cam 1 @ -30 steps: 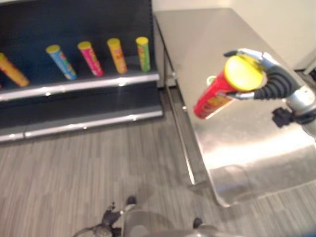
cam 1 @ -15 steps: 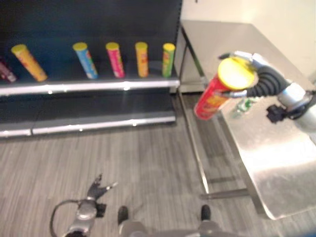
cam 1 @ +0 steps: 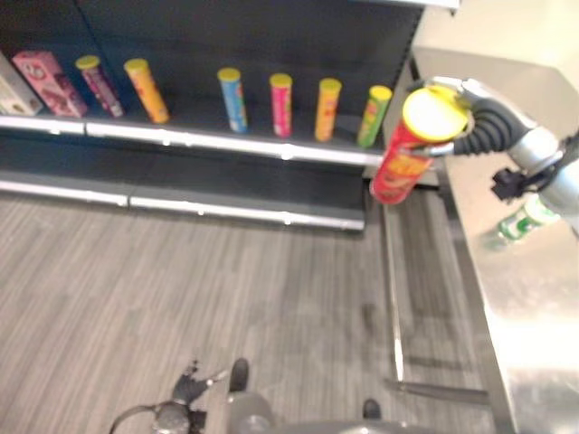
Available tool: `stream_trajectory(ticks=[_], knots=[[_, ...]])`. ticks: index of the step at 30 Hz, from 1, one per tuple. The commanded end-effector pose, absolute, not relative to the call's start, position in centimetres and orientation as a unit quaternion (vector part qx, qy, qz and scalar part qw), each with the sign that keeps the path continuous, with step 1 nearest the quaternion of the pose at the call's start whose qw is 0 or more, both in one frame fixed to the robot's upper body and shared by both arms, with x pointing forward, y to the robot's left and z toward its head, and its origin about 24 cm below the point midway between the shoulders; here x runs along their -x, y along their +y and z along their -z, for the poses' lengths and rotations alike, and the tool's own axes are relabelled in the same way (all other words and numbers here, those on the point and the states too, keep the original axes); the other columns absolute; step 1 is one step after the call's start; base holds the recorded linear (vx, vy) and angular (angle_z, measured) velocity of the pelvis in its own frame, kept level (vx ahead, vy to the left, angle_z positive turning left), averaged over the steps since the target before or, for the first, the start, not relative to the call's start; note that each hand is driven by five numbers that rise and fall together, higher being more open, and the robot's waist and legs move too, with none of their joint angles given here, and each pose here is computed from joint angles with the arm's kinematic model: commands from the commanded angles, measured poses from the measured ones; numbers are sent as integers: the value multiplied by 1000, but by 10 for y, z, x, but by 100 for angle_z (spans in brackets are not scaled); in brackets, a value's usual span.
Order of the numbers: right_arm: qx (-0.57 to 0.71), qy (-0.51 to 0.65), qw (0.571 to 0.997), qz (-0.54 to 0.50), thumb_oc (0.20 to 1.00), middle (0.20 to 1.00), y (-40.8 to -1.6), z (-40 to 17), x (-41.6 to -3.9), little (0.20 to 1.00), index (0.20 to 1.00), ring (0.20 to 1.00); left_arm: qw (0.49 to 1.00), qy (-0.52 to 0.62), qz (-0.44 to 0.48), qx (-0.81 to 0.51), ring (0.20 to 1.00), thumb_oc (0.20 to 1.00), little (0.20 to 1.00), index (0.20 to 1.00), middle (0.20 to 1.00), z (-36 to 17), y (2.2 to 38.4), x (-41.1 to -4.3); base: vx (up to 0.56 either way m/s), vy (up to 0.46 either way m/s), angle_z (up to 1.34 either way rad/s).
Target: Put the goods on the table back onto the shelves and tidy them up.
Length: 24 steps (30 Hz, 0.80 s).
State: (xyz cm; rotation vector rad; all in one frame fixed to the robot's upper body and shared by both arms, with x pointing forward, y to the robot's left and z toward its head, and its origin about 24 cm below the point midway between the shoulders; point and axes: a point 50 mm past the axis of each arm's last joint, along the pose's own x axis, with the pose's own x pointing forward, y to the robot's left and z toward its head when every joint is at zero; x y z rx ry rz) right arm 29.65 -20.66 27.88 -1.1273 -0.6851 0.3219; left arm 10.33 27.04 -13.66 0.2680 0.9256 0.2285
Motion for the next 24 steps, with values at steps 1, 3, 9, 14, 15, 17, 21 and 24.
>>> stream_trajectory(ticks=[1,3,9,14,15,17,21,24], knots=[[510,-364,774,-89,200,200,-215,-312,-295,200,200,200,900,385,-128,-161,1000,1000,1000,1000,1000,116,292,-136,111,405,-3],[502,-348,789,-74,200,200,-225,-304,-299,200,200,200,902,376,-133,-164,1000,1000,1000,1000,1000,113,293,-139,183,459,-2],[487,-312,813,-65,200,200,-233,-277,-305,200,200,200,906,365,-137,-166,1000,1000,1000,1000,1000,110,295,-139,276,781,-4],[463,-284,837,-62,200,200,-234,-252,-312,200,200,200,902,369,-112,-197,1000,1000,1000,1000,1000,106,301,-145,85,632,-44],[465,-289,835,-55,200,200,-237,-260,-313,200,200,200,900,368,-109,-207,1000,1000,1000,1000,1000,102,307,-147,65,478,-9],[467,-293,833,-53,200,200,-237,-265,-313,200,200,200,898,371,-106,-211,1000,1000,1000,1000,1000,102,309,-146,21,372,15],[472,-316,822,-48,200,200,-235,-290,-316,200,200,200,895,377,-122,-204,1000,1000,1000,1000,1000,104,308,-148,-27,451,19],[474,-324,817,-47,200,200,-232,-302,-320,200,200,200,900,374,-118,-191,1000,1000,1000,1000,1000,107,299,-153,4,223,13]])
